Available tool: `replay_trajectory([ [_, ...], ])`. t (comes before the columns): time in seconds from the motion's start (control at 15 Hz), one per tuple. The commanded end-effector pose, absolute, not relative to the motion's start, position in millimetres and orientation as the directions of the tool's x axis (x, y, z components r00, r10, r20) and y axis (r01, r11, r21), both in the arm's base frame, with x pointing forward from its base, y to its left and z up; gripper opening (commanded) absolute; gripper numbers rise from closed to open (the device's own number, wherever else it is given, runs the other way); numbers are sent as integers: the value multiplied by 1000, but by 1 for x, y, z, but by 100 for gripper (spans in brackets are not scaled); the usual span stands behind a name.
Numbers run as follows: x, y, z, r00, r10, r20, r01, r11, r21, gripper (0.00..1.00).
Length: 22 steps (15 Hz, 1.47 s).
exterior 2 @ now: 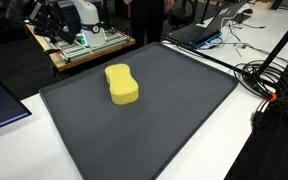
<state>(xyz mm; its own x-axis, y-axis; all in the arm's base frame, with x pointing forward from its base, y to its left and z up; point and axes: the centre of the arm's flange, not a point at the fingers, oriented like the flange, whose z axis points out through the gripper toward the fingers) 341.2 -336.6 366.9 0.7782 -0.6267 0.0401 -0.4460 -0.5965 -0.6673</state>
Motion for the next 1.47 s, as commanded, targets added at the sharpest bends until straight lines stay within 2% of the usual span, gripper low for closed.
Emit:
replay_trajectory([
  [0.0, 311, -350, 357, 774, -628, 78, -373, -552, -746, 3],
  [0.27, 275, -351, 341, 806, -584, 97, -357, -610, -707, 3],
  [0.47, 251, -334, 334, 873, -478, 99, -312, -703, -639, 3],
  [0.8, 230, -287, 348, 937, -330, 116, -189, -758, -625, 3],
  [0.87, 247, -318, 326, 924, -376, 68, -256, -740, -623, 13],
  [1.07, 241, -301, 337, 931, -348, 106, -210, -752, -625, 13],
  [1.13, 240, -299, 339, 932, -346, 112, -204, -754, -625, 3],
  [1.4, 229, -260, 330, 932, -326, 156, -174, -784, -596, 3],
])
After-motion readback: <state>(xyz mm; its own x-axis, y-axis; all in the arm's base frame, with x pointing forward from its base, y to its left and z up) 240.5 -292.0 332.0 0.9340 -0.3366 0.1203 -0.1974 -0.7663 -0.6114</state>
